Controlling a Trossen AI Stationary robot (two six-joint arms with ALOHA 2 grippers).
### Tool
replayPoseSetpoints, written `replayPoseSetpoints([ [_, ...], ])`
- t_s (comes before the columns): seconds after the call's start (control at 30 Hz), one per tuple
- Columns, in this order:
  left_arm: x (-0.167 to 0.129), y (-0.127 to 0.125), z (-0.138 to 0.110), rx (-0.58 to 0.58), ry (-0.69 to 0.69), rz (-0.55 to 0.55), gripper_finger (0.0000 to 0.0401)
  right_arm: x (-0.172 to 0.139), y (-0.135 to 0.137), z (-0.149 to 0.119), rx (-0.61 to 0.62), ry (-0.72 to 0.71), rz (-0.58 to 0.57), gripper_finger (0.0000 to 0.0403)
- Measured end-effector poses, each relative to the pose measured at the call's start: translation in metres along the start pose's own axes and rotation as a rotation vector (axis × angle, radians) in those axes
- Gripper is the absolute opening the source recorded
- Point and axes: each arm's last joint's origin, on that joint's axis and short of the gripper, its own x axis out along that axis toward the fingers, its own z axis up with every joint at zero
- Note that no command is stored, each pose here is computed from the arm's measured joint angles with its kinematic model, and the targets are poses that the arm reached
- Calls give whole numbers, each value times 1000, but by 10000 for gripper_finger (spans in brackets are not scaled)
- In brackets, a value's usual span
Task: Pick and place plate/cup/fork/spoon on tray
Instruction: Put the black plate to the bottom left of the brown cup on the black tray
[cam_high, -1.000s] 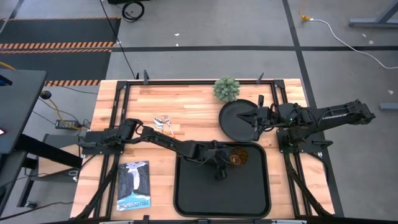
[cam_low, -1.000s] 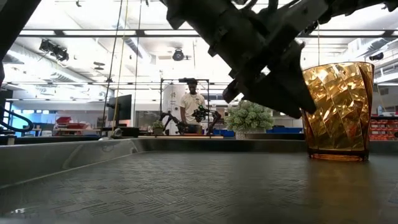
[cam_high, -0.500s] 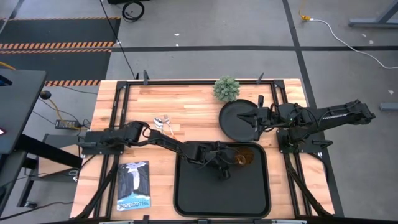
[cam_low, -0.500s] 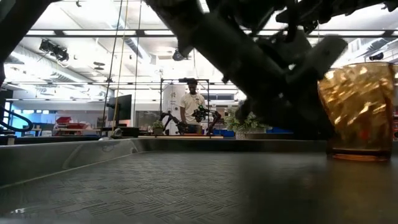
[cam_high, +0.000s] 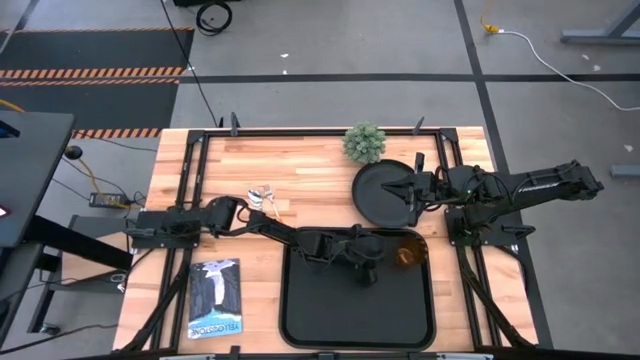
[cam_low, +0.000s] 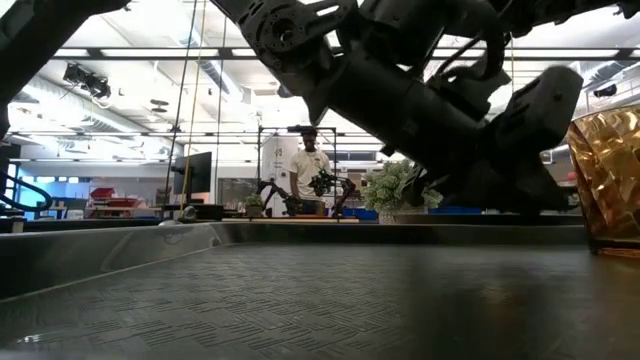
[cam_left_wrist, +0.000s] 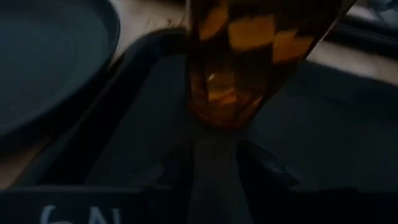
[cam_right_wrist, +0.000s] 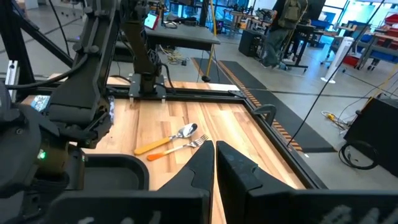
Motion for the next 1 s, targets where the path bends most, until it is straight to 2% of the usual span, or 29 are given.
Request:
replayPoseSetpoints([
  [0.2, 0, -1, -2, 8, 33, -30, 128, 0, 0, 0, 0, -1, 0, 24],
  [0.33, -10, -2, 1, 75, 119, -15, 125, -1, 0, 0, 8, 4, 0, 24],
  [0.57, -44, 4, 25, 194, 261, 130, 105, -1, 0, -2, 19, 18, 2, 24],
  [0.8, -51, 40, 38, 220, 365, 225, 77, -1, 0, -5, 17, 54, -16, 20],
  [1.0, -61, 40, 38, 299, 416, 293, 52, -4, -3, -11, -10, 116, -79, 10],
])
